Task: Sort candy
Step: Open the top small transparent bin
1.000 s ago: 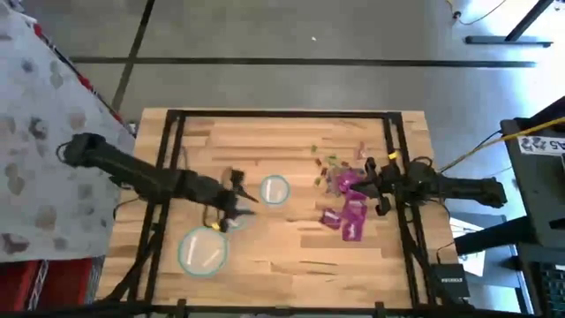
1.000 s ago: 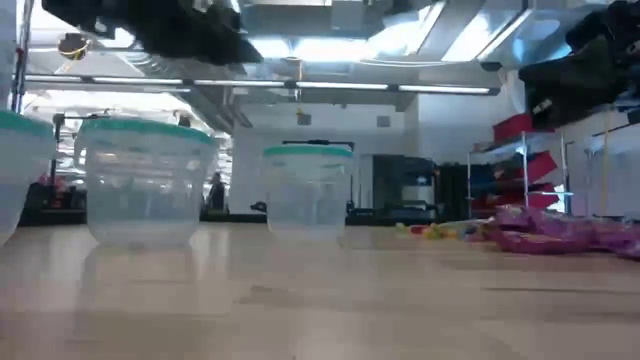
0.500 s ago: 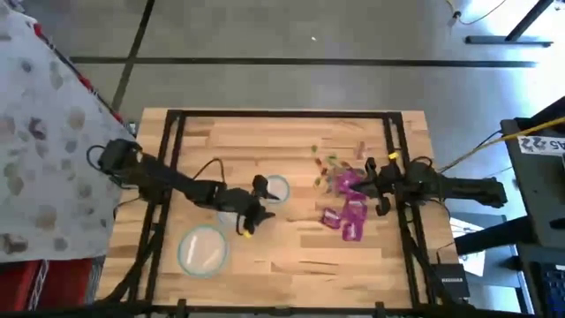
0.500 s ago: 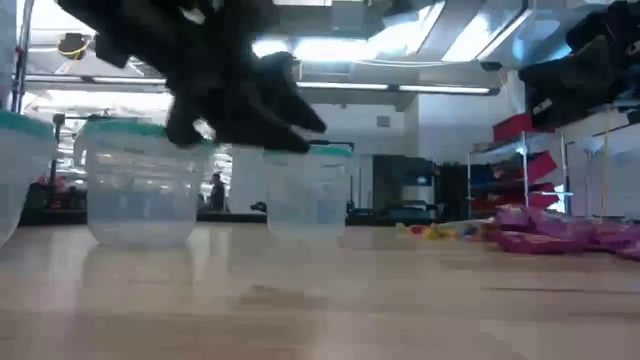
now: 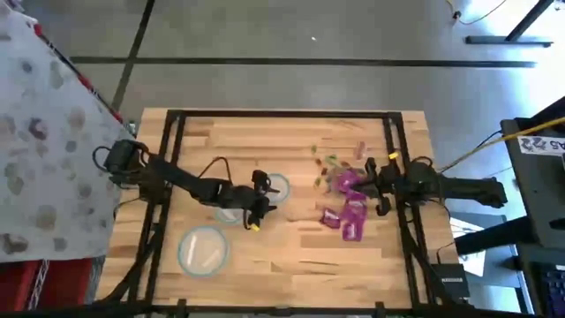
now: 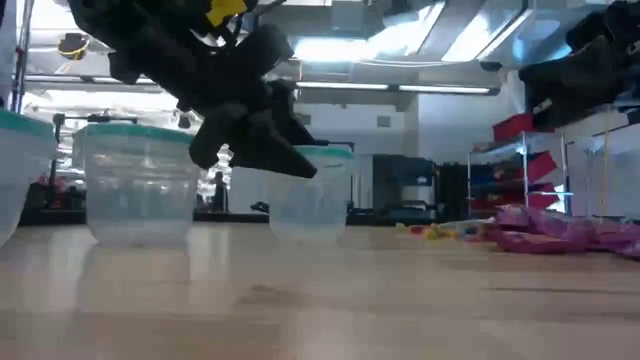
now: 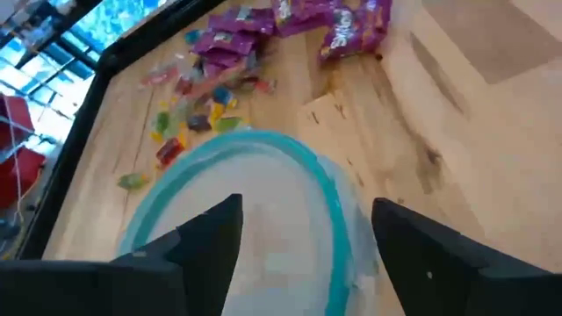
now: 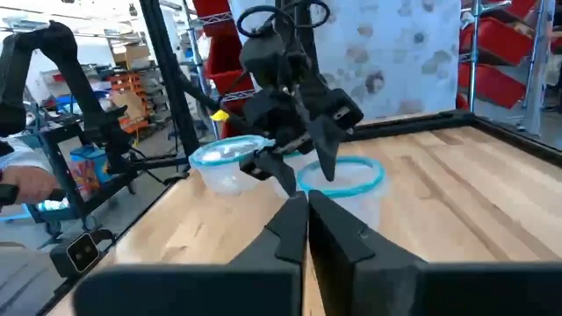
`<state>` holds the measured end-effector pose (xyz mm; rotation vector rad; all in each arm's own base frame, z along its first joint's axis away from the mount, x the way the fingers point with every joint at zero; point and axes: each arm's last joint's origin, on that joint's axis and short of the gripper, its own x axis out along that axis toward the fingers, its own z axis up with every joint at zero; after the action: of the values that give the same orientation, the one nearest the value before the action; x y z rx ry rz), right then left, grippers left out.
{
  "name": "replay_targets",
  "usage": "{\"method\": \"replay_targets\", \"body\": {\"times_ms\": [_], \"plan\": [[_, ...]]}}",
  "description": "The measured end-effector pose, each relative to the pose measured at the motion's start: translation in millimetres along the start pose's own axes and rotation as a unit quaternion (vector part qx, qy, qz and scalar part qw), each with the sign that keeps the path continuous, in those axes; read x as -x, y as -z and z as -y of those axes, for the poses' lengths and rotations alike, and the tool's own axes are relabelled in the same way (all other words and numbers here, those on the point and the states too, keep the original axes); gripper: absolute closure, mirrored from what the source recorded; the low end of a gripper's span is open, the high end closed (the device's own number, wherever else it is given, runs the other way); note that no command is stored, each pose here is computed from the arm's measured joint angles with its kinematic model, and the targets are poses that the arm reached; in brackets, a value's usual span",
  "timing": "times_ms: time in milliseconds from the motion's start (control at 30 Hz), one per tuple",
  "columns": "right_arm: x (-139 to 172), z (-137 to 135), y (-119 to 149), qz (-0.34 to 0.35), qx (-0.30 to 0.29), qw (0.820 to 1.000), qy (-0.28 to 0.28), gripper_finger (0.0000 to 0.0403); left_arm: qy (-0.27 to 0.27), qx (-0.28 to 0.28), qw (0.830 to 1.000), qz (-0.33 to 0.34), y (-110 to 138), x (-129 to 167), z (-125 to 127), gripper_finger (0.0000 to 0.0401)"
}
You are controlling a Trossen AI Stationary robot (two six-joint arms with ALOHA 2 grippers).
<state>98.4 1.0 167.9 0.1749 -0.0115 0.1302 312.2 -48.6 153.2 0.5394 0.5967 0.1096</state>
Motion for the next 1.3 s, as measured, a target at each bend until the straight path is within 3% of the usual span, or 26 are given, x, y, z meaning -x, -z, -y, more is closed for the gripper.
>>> {"method": "replay_targets", "body": {"times_ms": [167,433,600,767,1033,1167,1300], "plan": [[0,0,0,0.000,0.000,1.000,0.000,0.0402,-0.014,-0.007,1.000,-0.007,-1,3,6,0.0180],[0,0,0,0.000,0.000,1.000,0.000,0.0402,-0.010,-0.005,1.000,0.002,-4,5,10,0.0325],[0,0,0,0.000,0.000,1.000,0.000,0.0402,0.007,-0.015,1.000,-0.001,-2,5,15,0.0374],[0,0,0,0.000,0.000,1.000,0.000,0.0402,0.004,-0.011,1.000,0.019,-17,6,14,0.0381],[0,0,0,0.000,0.000,1.000,0.000,0.0402,0.000,-0.012,0.998,0.069,-63,13,10,0.0382],[0,0,0,0.000,0.000,1.000,0.000,0.0402,0.052,0.051,0.992,0.107,-89,21,10,0.0382],[0,0,0,0.000,0.000,1.000,0.000,0.0402,0.145,0.158,0.966,0.144,-110,28,10,0.0382]]}}
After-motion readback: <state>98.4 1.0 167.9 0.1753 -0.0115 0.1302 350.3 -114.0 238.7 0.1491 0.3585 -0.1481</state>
